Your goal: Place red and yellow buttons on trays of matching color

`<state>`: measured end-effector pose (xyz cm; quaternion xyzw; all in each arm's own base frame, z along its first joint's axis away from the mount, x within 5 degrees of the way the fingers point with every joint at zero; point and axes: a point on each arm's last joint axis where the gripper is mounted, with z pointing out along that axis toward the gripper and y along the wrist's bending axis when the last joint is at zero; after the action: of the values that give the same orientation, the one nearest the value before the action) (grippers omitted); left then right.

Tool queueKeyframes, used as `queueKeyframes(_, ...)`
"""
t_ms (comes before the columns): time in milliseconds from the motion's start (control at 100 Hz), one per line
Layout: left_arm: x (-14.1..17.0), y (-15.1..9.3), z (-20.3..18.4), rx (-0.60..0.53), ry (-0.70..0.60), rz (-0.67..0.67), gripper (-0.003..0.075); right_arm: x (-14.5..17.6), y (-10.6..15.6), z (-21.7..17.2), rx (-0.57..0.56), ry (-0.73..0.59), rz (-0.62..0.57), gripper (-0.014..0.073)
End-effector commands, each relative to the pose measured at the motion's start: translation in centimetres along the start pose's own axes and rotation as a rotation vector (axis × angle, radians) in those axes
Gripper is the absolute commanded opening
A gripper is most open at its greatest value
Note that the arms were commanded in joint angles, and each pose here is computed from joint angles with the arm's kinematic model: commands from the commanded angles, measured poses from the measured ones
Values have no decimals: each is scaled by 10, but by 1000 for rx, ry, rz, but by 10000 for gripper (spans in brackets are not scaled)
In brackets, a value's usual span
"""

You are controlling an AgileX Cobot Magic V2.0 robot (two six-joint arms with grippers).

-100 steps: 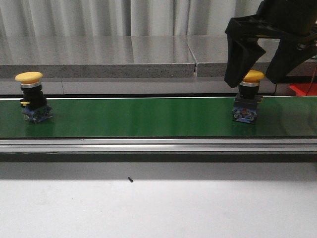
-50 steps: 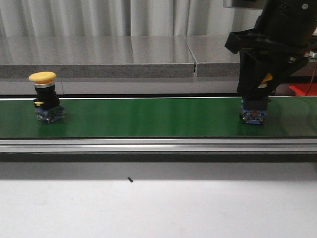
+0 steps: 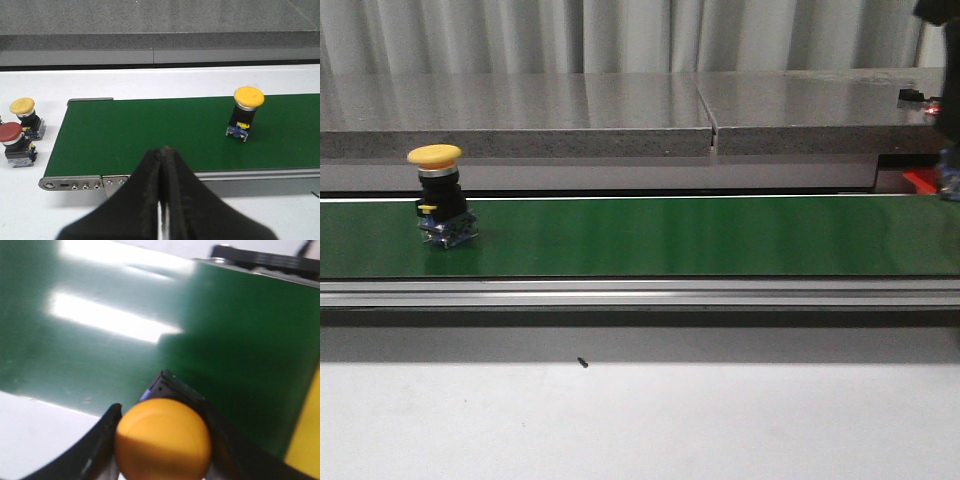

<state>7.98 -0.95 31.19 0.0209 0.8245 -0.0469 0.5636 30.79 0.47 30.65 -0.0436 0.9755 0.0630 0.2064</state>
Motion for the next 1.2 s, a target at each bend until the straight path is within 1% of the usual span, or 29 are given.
queueKeyframes(0, -14, 0, -3, -3, -97, -15, -20, -1, -26, -31, 59, -106, 84, 233)
queueKeyframes(100, -14, 0, -3, -3, -97, -15, -20, 5, -56, -36, 106, -117, 177, 233)
queueKeyframes(200, -14, 0, -3, -3, -97, -15, -20, 8, -85, -39, 158, -156, 258, 233)
queueKeyframes(280, -14, 0, -3, -3, -97, -15, -20, 11, -103, -38, 187, -169, 305, 233)
queueKeyframes(410, -14, 0, -3, -3, -97, -15, -20, 14, -122, -24, 197, -130, 359, 233)
queueKeyframes(730, -14, 0, -3, -3, -97, -15, -20, 20, -141, 32, 174, -14, 405, 233)
queueKeyframes(890, -14, 0, -3, -3, -97, -15, -20, 24, -145, 49, 181, -13, 413, 233)
queueKeyframes(1010, -14, 0, -3, -3, -97, -15, -20, 26, -149, 61, 173, 20, 420, 233)
queueKeyframes(1190, -14, 0, -3, -3, -97, -15, -20, 27, -151, 69, 169, 36, 424, 235)
